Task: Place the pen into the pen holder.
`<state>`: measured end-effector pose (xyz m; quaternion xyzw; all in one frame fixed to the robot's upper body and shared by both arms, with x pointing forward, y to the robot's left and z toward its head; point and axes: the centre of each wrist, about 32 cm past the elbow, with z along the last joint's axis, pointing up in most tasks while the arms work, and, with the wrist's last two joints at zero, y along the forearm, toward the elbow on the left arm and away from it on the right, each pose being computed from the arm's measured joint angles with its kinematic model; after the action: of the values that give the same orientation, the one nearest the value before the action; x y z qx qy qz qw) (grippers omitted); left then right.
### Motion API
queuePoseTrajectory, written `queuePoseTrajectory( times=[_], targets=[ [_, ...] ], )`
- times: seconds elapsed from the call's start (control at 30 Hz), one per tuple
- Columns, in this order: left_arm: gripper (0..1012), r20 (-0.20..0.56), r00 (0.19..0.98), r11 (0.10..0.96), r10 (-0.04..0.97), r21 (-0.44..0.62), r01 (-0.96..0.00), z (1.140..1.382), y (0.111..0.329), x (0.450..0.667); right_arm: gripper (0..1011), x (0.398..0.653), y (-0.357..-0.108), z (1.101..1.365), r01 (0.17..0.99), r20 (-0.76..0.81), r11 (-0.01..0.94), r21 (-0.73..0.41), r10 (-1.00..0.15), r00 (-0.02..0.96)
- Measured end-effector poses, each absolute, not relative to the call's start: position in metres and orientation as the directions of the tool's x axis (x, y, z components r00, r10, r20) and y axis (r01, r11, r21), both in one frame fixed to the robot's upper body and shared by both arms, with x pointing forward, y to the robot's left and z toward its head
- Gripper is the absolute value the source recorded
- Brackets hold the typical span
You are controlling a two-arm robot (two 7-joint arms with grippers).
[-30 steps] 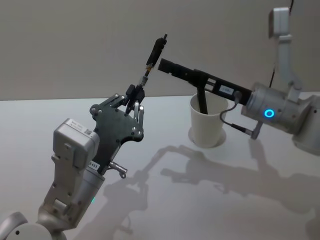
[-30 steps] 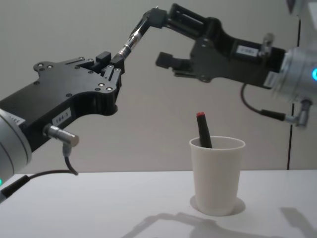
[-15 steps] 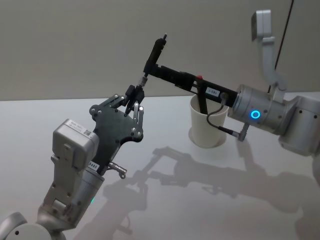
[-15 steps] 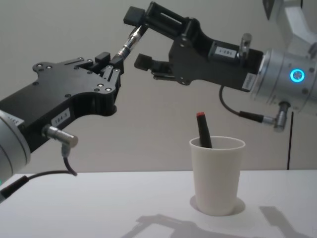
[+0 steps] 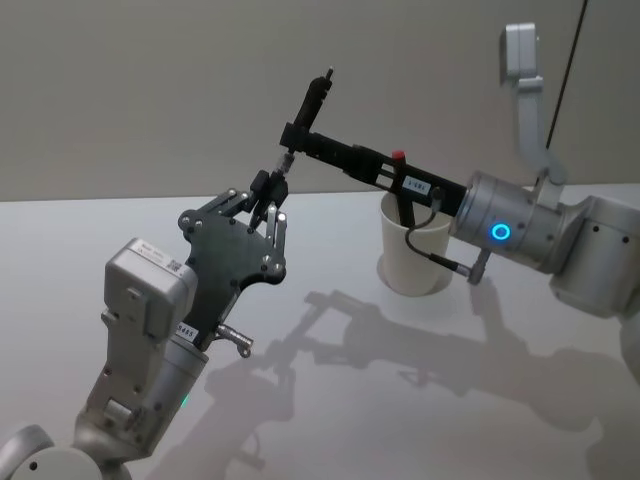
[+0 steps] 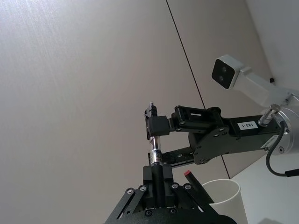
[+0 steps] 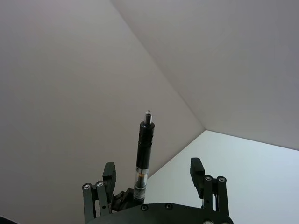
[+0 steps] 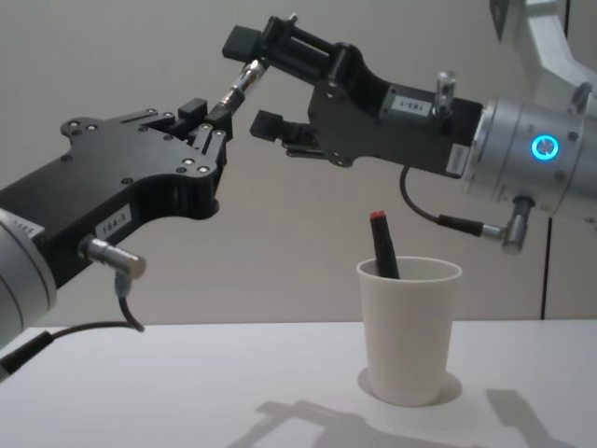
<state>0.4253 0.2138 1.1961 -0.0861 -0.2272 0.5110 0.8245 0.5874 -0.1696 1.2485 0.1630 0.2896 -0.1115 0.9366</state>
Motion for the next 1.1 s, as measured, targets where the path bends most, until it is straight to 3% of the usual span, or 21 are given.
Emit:
queuePoseTrajectory(
  times=[1.1],
  targets=[
    [123,0.287,0.375,0.463,0.882,-0.374,-0.804,1.1961,0.2138,0.4252,1002,0.5827,-0.1603,1.2485,0.328,-0.565,0.910,0.254,-0.136,0.814]
  ],
)
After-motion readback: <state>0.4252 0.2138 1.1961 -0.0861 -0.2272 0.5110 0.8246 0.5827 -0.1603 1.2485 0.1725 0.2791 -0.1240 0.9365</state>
